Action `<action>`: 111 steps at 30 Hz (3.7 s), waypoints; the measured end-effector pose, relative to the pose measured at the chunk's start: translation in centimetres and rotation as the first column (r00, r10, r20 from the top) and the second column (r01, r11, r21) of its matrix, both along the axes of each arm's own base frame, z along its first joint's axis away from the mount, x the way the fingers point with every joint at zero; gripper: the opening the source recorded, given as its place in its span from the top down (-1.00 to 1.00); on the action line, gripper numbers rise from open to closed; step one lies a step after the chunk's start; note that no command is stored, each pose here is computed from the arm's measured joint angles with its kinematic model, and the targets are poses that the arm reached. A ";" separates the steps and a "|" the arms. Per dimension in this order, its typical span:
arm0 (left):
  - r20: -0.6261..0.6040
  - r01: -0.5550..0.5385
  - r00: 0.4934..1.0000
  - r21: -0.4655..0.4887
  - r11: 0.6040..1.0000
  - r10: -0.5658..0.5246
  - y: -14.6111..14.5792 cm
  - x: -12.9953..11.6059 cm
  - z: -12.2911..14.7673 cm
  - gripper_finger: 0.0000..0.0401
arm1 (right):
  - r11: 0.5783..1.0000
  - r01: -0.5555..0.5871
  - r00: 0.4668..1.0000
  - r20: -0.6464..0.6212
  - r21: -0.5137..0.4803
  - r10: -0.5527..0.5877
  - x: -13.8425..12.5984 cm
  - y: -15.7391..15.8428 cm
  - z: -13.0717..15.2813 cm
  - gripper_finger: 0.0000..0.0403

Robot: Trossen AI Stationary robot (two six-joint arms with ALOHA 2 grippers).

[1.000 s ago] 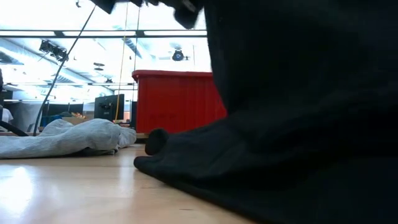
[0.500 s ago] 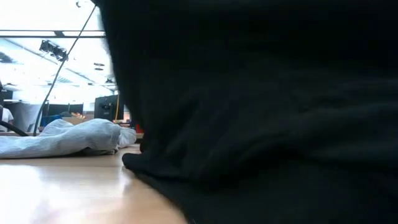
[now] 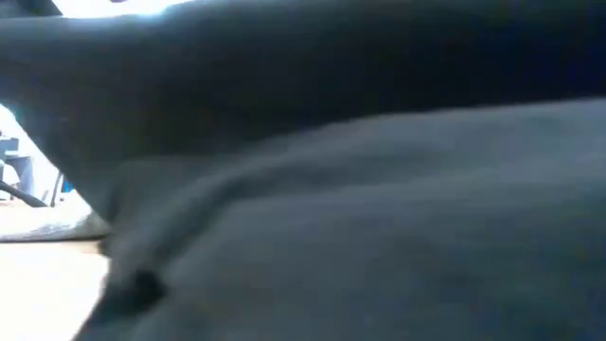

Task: Fold Laundry from Bin
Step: Fold the black shirt

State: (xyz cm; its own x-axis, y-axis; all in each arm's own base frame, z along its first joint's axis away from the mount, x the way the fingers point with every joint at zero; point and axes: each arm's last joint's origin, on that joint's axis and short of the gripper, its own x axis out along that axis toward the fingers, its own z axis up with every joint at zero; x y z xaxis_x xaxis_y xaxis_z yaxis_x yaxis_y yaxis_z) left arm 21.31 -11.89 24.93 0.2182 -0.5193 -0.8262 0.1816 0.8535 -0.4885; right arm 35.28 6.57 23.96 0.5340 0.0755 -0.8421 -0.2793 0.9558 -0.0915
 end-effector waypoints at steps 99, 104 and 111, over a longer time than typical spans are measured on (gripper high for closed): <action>0.239 -0.236 0.967 0.730 0.641 0.083 9.0 -2.7 16.5 0.94 | 0.973 0.223 0.954 -0.219 0.054 -0.206 -6.8 4.4 1.1 0.16; 0.227 -0.221 0.970 0.707 0.672 0.080 8.9 -2.7 16.4 0.94 | 0.977 0.214 0.953 -0.218 -0.016 -0.212 -7.4 4.2 -1.2 0.06; 0.226 -0.221 0.971 0.695 0.684 0.084 8.8 -2.7 16.4 0.94 | 0.958 0.224 0.961 -0.206 0.176 -0.187 -6.6 1.0 -5.1 -0.02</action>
State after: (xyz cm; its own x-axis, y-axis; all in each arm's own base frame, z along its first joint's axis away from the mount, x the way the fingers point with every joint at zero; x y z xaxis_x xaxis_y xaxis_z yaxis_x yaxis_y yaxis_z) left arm 18.57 -3.05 41.35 0.4057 0.2617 -0.8757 0.0346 0.9530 0.3008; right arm 28.69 7.58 18.90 0.3912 0.1542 -0.9073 -0.0689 0.9880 0.1382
